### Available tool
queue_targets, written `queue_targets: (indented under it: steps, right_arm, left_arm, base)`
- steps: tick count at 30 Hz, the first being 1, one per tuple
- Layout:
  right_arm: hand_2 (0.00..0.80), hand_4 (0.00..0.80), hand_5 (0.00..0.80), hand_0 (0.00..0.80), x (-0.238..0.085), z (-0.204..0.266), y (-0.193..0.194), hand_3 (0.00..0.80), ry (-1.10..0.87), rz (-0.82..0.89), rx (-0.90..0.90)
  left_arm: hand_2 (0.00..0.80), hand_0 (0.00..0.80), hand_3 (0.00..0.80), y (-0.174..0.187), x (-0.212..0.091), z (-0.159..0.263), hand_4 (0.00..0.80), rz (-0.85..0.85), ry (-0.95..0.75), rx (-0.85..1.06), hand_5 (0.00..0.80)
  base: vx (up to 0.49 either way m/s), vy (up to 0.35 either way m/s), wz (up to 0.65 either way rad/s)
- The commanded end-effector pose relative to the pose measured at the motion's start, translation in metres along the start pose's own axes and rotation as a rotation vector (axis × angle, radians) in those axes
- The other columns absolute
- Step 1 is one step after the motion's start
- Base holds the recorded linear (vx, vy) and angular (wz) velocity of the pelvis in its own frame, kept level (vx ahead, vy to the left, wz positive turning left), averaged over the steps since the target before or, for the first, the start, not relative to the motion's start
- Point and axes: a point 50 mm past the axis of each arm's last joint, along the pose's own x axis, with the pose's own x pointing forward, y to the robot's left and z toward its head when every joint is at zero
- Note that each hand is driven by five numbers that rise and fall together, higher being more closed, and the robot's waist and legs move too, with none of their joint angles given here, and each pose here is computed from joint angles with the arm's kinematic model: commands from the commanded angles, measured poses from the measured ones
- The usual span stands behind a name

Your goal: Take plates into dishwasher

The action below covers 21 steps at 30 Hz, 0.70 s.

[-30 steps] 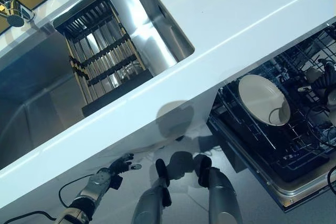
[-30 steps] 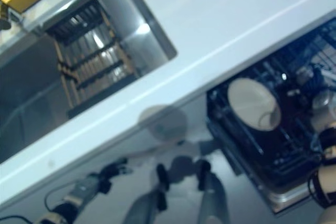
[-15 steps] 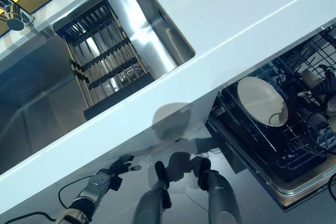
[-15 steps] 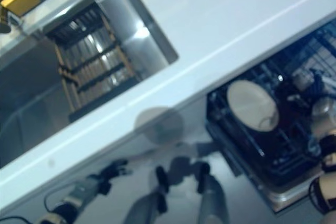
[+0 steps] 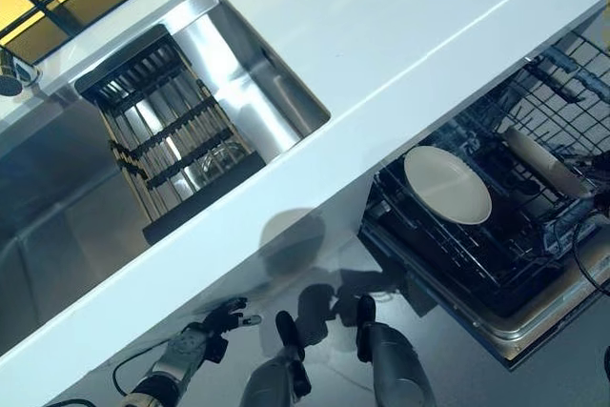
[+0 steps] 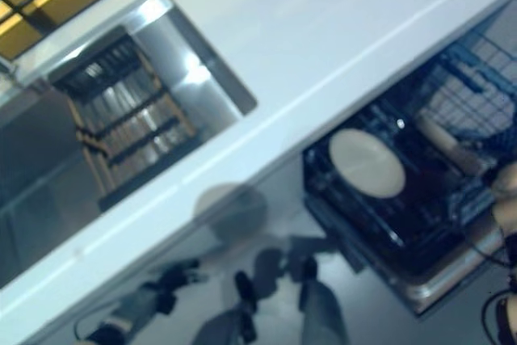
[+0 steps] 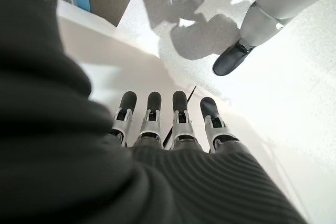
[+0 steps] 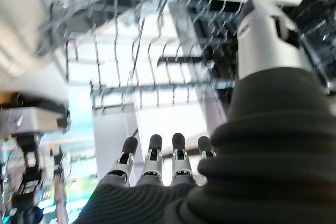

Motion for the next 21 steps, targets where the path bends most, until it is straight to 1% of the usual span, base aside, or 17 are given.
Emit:
queue_targets:
  steps: [1,5,10,15,18,21]
  right_arm:
    - [0.000,0.000,0.000,0.000,-0.004,0.003,-0.018,0.000,-0.059,-0.094,0.023]
    - [0.000,0.000,0.000,0.000,-0.014,-0.002,-0.023,0.000,-0.068,-0.135,0.123]
    - [0.000,0.000,0.000,0.000,-0.029,-0.018,-0.016,0.000,-0.001,-0.137,0.385]
    - [0.000,0.000,0.000,0.000,-0.049,-0.049,0.019,0.000,0.177,-0.026,0.693]
    - [0.000,0.000,0.000,0.000,-0.059,-0.062,0.041,0.000,0.260,0.039,0.786]
    - [0.000,0.000,0.000,0.000,-0.073,-0.070,0.068,0.000,0.344,0.141,0.909]
  left_arm:
    - [0.000,0.000,0.000,0.007,-0.013,-0.036,0.000,0.049,0.099,0.008,0.000]
    - [0.000,0.000,0.000,0.004,-0.018,-0.053,0.000,0.058,0.145,-0.010,0.000]
    - [0.000,0.000,0.000,0.001,-0.023,-0.068,0.000,0.068,0.191,-0.035,0.000]
    - [0.000,0.000,0.000,0.002,-0.025,-0.074,0.000,0.067,0.231,-0.046,0.000]
    - [0.000,0.000,0.000,0.001,-0.025,-0.077,0.000,0.069,0.242,-0.046,0.000]
    - [0.000,0.000,0.000,0.001,-0.026,-0.078,0.000,0.068,0.247,-0.043,0.000]
  base:
    - [0.053,0.098,-0.09]
    - [0.069,0.136,-0.22]
    - [0.057,0.112,-0.23]
    - [0.048,0.037,-0.16]
    - [0.021,-0.023,-0.11]
    - [0.008,-0.050,-0.06]
